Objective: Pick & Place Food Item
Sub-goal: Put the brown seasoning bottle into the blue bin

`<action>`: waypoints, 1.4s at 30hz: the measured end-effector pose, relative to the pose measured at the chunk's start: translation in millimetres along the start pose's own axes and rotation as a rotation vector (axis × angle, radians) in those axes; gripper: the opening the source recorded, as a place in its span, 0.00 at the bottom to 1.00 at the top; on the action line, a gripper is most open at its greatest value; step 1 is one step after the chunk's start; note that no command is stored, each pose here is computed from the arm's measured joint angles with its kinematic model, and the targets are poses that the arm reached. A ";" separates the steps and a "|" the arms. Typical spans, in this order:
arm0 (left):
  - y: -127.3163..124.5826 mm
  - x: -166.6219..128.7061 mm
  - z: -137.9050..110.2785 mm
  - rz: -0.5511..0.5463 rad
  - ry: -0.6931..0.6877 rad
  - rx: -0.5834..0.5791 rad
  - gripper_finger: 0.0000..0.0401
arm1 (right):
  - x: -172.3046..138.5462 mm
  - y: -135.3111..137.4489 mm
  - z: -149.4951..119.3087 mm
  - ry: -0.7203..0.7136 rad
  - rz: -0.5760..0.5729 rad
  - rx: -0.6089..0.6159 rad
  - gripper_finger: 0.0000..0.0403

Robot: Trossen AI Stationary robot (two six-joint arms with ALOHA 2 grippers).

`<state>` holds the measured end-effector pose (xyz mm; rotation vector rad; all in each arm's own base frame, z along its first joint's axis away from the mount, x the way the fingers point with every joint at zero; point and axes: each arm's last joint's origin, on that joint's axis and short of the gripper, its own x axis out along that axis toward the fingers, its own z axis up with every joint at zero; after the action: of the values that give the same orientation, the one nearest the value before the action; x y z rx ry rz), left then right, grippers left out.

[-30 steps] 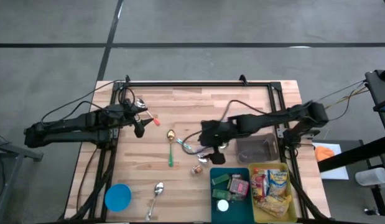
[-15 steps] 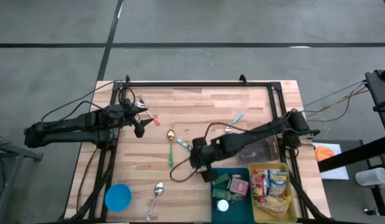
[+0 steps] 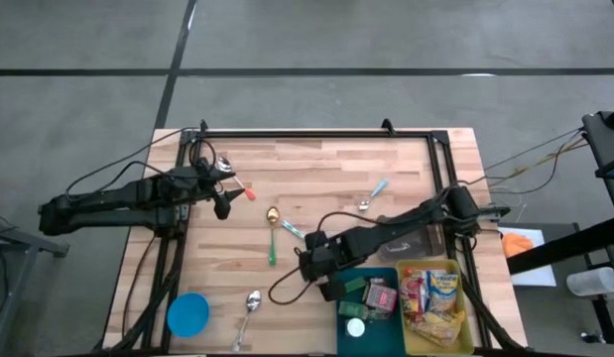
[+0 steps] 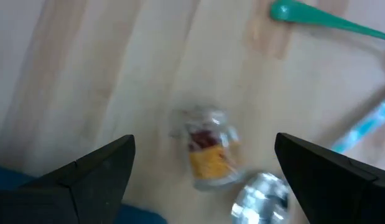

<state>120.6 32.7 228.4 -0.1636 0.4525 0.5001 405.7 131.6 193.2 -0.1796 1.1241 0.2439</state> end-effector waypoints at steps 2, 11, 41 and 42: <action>0.0 0.0 -0.1 0.000 0.001 0.000 0.74 | 4.0 4.2 -0.5 0.004 0.004 -0.003 0.95; 0.2 -0.1 -1.1 0.002 0.011 0.003 0.74 | 35.1 9.3 -5.7 0.059 0.001 -0.008 0.95; 0.3 0.0 -1.4 0.003 0.015 0.004 0.74 | 41.6 8.8 -6.7 0.095 0.000 -0.033 0.95; 0.3 0.0 -1.4 0.003 0.015 0.004 0.74 | 41.4 8.8 -6.7 0.095 0.000 -0.032 0.94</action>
<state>119.9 32.5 227.2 -0.1630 0.4679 0.5012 414.3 142.5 152.6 -0.2216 1.2145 0.2552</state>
